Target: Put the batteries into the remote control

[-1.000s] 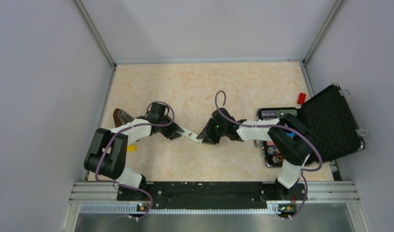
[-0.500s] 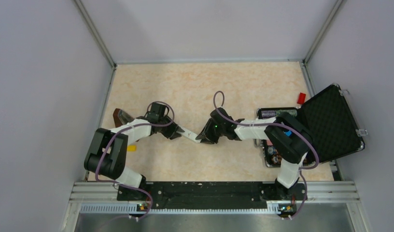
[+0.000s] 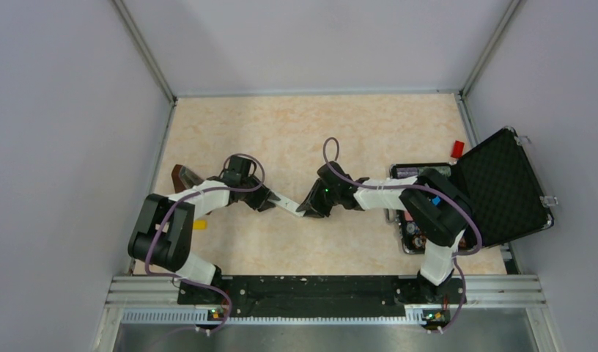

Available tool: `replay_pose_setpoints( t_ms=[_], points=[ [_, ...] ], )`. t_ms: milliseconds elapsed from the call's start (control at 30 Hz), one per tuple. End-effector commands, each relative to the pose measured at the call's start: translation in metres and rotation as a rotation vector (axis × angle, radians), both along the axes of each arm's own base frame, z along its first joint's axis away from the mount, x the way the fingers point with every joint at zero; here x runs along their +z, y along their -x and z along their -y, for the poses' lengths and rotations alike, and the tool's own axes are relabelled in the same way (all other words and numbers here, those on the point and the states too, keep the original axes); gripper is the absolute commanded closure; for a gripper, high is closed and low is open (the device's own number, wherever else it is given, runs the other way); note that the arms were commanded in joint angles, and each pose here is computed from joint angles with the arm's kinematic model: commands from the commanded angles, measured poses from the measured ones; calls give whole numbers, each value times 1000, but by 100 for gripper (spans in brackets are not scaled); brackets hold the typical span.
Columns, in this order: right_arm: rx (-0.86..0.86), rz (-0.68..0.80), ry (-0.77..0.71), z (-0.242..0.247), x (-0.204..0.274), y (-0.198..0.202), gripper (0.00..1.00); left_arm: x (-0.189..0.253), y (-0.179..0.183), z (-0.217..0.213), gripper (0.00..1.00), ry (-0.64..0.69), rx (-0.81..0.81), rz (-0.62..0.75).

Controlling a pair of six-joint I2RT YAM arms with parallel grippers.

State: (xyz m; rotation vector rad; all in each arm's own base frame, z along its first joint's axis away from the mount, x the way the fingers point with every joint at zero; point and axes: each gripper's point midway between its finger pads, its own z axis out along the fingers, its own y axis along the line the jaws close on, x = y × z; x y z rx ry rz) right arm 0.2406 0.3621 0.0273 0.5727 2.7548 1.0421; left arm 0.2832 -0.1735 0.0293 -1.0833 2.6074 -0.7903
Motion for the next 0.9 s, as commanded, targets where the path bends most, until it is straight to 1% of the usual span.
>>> replay_pose_setpoints(
  t_ms=[0,233,400,867],
  points=[
    [-4,-9,15,-8,-12,-1,72,-24,16,-10,66,-59,-7,-70],
    [-2,-16,22,-11,-20,2,70,-25,17,-9,66,-57,-6,-73],
    [-3,-8,37,-15,-26,3,63,-27,19,-10,67,-58,-7,-75],
    [-11,-23,83,-16,-46,7,63,-29,21,-11,70,-59,-8,-76]
  ],
)
